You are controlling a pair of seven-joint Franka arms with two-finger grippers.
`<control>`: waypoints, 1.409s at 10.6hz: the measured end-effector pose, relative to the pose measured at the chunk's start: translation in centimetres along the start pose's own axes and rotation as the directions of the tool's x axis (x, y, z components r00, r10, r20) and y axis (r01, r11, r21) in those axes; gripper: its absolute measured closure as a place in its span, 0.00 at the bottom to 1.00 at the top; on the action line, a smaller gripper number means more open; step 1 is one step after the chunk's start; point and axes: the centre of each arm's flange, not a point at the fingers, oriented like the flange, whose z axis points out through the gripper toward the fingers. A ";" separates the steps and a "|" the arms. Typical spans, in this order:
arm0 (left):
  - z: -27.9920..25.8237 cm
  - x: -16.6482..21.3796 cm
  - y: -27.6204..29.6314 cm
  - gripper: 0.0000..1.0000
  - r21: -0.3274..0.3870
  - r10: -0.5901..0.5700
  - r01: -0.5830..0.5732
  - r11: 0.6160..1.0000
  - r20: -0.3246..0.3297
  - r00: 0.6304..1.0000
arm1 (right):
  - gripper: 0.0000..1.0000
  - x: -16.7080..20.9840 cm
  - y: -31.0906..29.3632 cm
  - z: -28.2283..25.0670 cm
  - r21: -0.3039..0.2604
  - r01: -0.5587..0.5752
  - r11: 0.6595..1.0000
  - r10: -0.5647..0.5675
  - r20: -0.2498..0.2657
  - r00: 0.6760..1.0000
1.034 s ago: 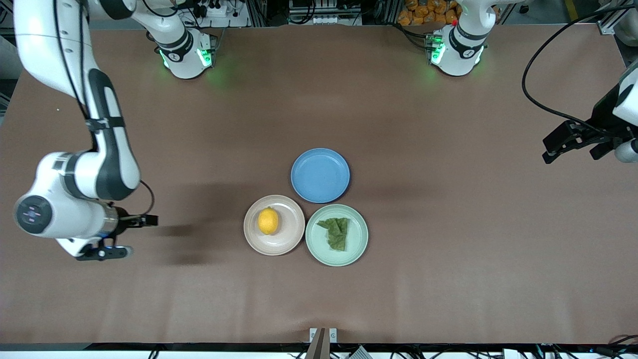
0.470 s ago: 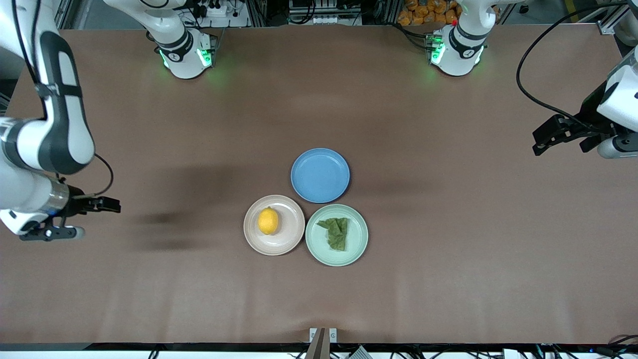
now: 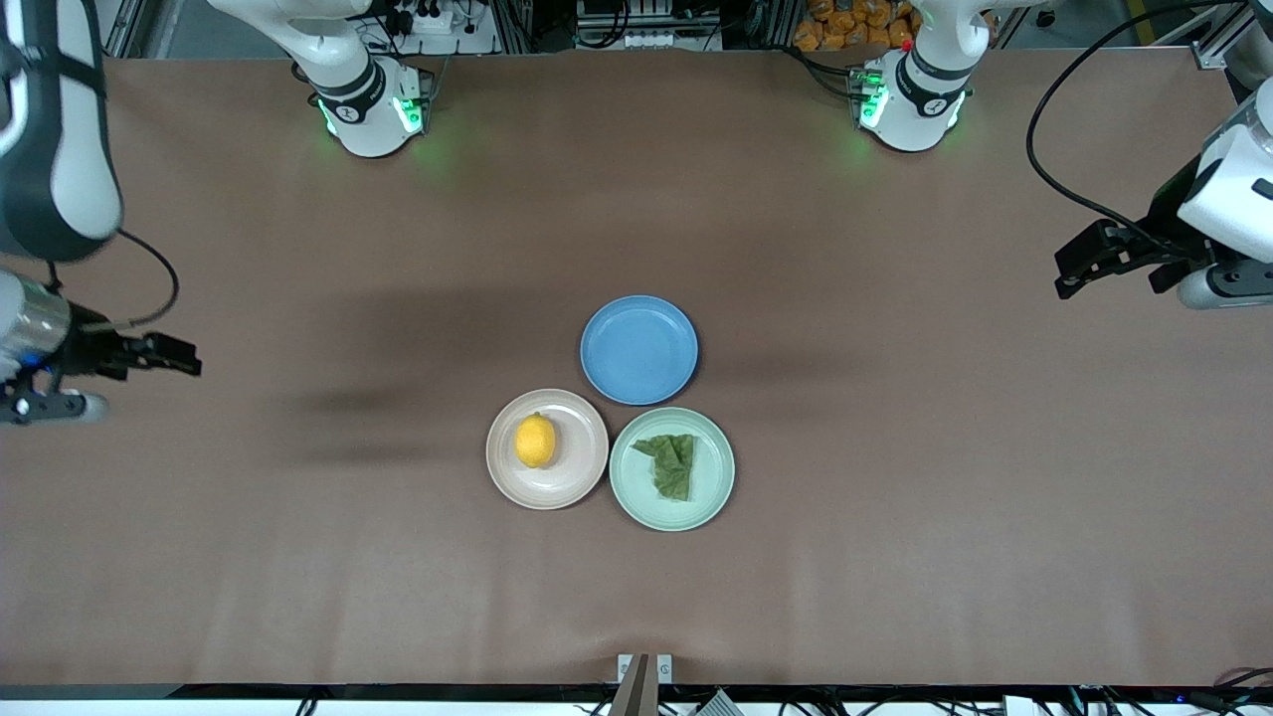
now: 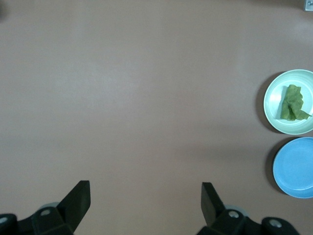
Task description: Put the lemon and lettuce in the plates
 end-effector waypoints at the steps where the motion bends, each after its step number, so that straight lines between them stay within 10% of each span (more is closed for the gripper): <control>1: 0.0 -0.2 0.4 0.00 0.001 0.008 -0.008 1.000 0.008 1.000 | 0.00 -1.2 -0.3 -1.9 0.005 0.002 1.000 -0.002 0.007 1.000; 15: -0.4 -0.6 0.7 0.00 0.002 0.061 -0.061 0.998 0.024 0.998 | 0.00 -6.9 -3.7 -13.7 0.000 0.023 1.000 -0.022 0.064 0.998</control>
